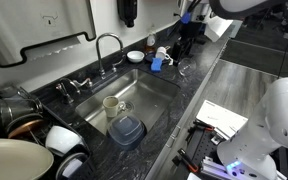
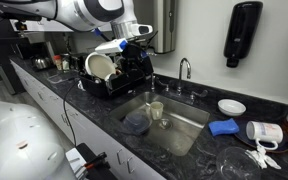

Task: Pick up the cup and put it in the sink

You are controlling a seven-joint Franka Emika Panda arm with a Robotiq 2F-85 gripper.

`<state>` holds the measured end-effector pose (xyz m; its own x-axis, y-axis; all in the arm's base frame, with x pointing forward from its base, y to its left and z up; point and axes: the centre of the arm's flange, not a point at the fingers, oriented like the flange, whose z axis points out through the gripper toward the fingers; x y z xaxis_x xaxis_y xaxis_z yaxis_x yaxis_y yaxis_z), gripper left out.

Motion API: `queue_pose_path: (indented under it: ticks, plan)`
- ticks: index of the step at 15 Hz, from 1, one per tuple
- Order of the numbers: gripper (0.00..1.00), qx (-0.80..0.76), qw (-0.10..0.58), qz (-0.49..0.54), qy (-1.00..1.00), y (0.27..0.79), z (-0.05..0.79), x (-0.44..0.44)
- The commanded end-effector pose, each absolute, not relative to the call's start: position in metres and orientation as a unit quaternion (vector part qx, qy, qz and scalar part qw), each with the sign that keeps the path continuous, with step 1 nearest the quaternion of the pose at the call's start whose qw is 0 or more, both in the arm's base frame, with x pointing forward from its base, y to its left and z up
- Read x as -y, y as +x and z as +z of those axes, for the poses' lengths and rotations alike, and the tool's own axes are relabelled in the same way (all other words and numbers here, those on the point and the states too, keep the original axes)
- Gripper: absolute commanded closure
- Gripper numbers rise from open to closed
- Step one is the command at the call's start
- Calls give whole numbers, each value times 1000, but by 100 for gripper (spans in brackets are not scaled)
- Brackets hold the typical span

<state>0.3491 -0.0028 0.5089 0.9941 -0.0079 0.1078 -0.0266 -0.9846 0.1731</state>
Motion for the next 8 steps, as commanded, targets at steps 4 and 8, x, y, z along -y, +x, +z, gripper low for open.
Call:
queue_pose_path:
  ticks: [4, 8]
  plan:
    - [0, 87, 142, 49, 985, 370, 478, 52]
    - [0, 149, 136, 39, 979, 366, 466, 92]
